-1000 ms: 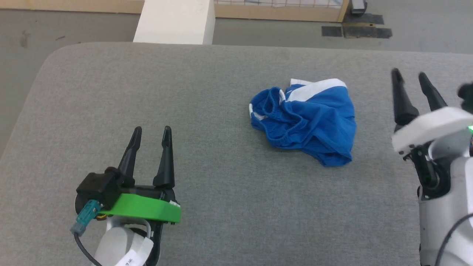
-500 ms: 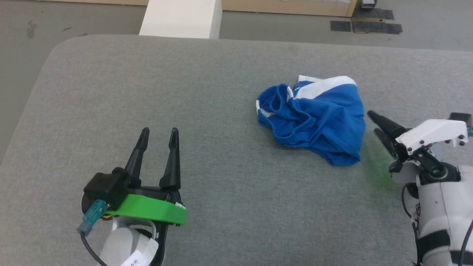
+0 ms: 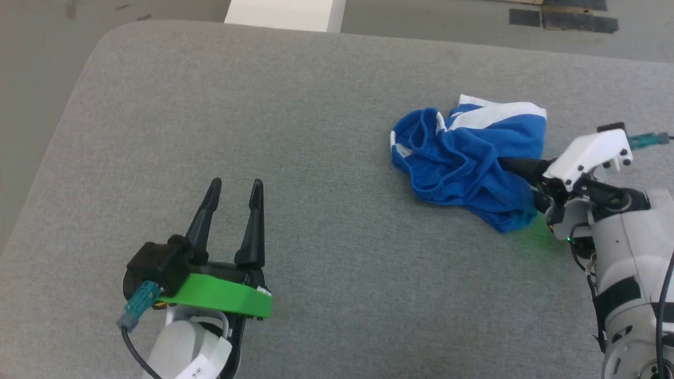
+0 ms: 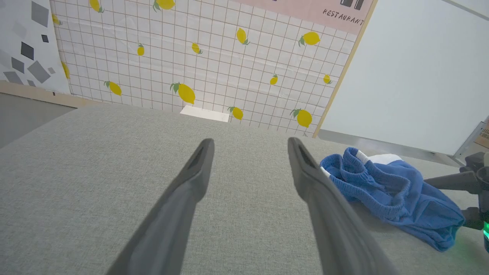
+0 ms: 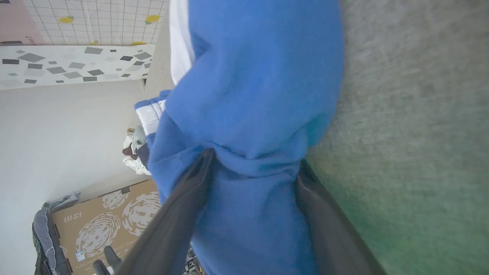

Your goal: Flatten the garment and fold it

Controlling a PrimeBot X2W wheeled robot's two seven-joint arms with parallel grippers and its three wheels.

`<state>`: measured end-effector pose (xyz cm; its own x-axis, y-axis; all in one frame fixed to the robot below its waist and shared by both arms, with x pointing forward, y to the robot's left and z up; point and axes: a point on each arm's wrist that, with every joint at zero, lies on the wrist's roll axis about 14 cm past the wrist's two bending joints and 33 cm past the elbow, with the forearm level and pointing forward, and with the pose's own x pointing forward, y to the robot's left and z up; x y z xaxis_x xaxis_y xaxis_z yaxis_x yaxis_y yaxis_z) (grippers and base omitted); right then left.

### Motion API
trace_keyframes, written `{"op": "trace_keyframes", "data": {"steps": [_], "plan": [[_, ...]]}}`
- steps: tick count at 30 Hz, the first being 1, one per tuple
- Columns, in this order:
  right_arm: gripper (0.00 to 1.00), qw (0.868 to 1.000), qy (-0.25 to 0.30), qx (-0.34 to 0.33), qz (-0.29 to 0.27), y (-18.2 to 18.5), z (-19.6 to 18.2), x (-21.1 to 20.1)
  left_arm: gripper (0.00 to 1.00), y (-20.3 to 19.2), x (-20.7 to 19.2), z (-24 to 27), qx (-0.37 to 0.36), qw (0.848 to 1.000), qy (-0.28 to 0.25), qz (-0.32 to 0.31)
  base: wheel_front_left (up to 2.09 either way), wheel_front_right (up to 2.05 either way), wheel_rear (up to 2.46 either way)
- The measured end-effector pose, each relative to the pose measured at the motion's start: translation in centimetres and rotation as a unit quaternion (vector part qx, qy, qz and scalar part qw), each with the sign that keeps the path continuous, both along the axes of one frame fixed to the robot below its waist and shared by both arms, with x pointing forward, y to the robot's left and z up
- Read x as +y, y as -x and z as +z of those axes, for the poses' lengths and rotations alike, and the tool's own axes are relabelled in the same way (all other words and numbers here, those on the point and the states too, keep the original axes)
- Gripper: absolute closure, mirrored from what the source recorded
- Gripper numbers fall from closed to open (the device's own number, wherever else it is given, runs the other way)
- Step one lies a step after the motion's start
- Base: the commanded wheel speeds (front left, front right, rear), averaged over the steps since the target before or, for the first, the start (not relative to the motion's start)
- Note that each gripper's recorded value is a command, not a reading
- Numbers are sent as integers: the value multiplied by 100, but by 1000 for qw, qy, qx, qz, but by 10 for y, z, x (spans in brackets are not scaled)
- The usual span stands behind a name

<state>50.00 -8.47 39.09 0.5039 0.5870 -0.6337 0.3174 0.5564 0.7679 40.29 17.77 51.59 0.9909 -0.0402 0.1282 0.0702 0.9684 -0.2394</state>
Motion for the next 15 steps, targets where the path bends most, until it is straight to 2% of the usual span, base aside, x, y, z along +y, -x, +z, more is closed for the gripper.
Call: {"op": "trace_keyframes", "data": {"steps": [1, 2, 9, 12, 15], "plan": [[89, 1000, 1, 0, 6, -1, 0, 3, 0, 0, 1, -1, 1, 1000, 0, 1, 0, 0, 0], [100, 1000, 6, 1, 15, -1, -1, 6, 0, 0, 2, -2, 2, 1000, -1, 3, 0, 0, 0], [100, 993, 74, -9, 90, 1, 3, 3, 0, -4, 5, -3, 2, 1000, -4, 7, 0, 0, 0], [100, 984, 131, -26, 120, -1, 11, -12, 0, -9, -1, -4, 2, 1000, -4, -2, 0, 0, 0], [100, 968, 205, -40, 140, 1, 15, -38, 0, -15, -11, -4, -1, 1000, -6, -17, 0, 0, 0]]}}
